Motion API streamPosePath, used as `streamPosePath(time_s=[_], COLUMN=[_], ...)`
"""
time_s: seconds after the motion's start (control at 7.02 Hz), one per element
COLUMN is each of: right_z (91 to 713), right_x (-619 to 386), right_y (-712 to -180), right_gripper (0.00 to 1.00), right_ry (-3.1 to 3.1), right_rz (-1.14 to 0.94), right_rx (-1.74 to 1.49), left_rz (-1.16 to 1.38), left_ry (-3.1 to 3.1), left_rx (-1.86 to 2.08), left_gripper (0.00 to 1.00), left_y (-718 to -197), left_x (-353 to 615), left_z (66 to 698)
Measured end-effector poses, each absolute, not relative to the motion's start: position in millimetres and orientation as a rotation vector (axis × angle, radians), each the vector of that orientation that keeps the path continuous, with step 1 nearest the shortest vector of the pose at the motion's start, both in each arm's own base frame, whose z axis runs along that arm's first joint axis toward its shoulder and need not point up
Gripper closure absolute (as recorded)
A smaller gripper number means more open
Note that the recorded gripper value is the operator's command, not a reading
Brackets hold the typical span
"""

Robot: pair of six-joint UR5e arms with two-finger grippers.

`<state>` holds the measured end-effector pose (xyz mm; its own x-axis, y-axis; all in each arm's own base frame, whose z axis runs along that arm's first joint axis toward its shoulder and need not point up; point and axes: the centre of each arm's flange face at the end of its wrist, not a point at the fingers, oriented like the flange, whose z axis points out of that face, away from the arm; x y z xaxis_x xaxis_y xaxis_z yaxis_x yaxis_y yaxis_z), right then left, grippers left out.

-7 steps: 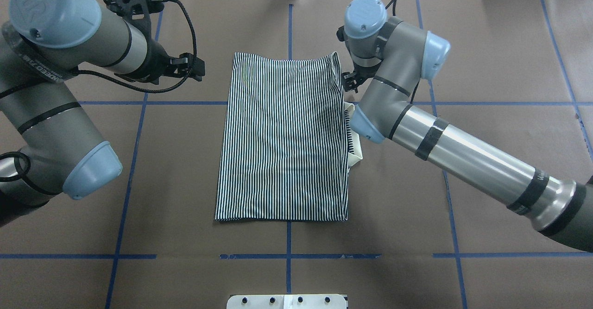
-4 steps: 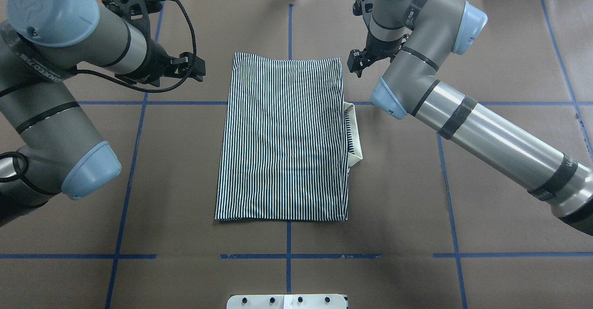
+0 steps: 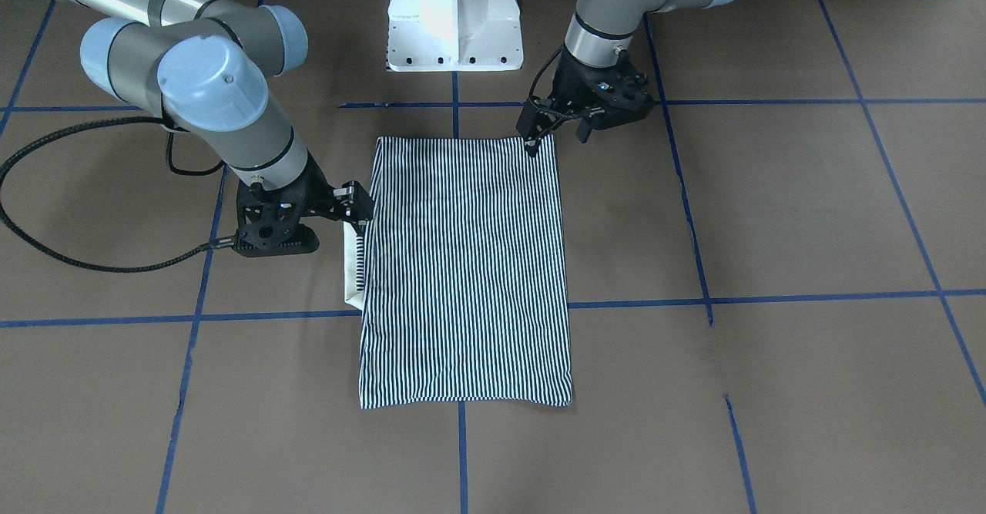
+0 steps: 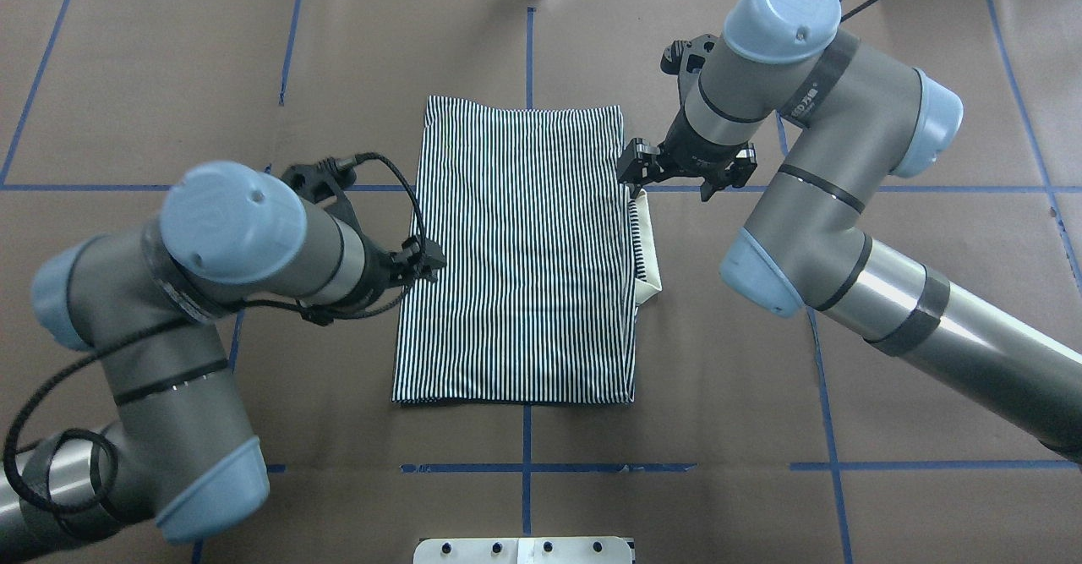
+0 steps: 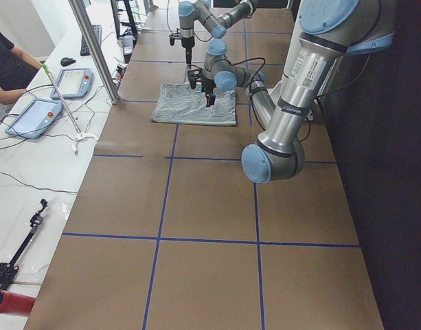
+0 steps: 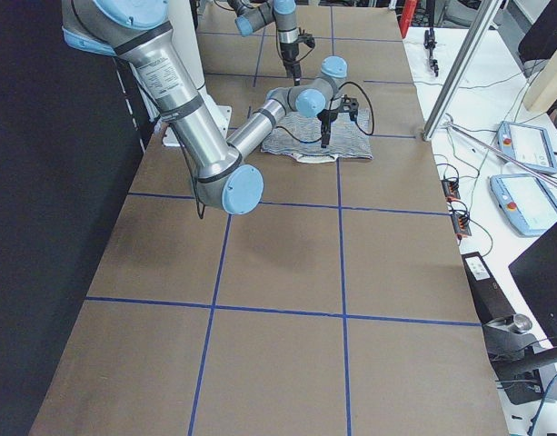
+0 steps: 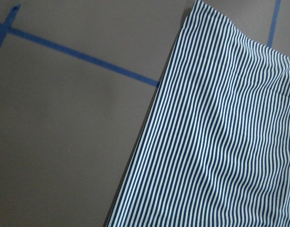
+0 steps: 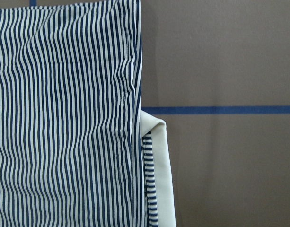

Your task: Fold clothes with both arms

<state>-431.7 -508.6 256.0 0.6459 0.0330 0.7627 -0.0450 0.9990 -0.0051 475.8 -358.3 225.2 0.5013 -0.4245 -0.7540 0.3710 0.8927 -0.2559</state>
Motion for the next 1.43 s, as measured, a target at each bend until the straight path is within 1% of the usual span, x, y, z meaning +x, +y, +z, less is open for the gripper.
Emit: streamPosePath(time_s=[0.14,0.29,0.43,0.71,1.0,1.43], right_z=[254,252,250,247,247,248], right_x=[-434,-435,-437,-442,-443,-444], right_y=[-483,-467,-460,-453,-451,-451], right_gripper=[0.00,0.00,0.00,0.00,0.00,0.00], right_ry=[-0.869,-0.875,-0.878,-0.881,-0.882,-0.880], right_rz=[0.081,0.098,0.104,0.100,0.097,0.096], right_rx=[0.020,0.020,0.018,0.016,0.015,0.012], left_rz=[-0.528,-0.564,-0.587,-0.611,-0.610,-0.602], left_ry=[0.872,0.815,0.770,0.725,0.719,0.717], left_rx=[-0.085,-0.085,-0.078,-0.067,-0.066,-0.070], left_gripper=[0.02,0.02,0.03,0.10,0.17,0.23], left_y=[-329,-310,-302,-299,-298,-293], left_x=[502,524,540,556,559,563], left_z=[235,247,262,279,281,281])
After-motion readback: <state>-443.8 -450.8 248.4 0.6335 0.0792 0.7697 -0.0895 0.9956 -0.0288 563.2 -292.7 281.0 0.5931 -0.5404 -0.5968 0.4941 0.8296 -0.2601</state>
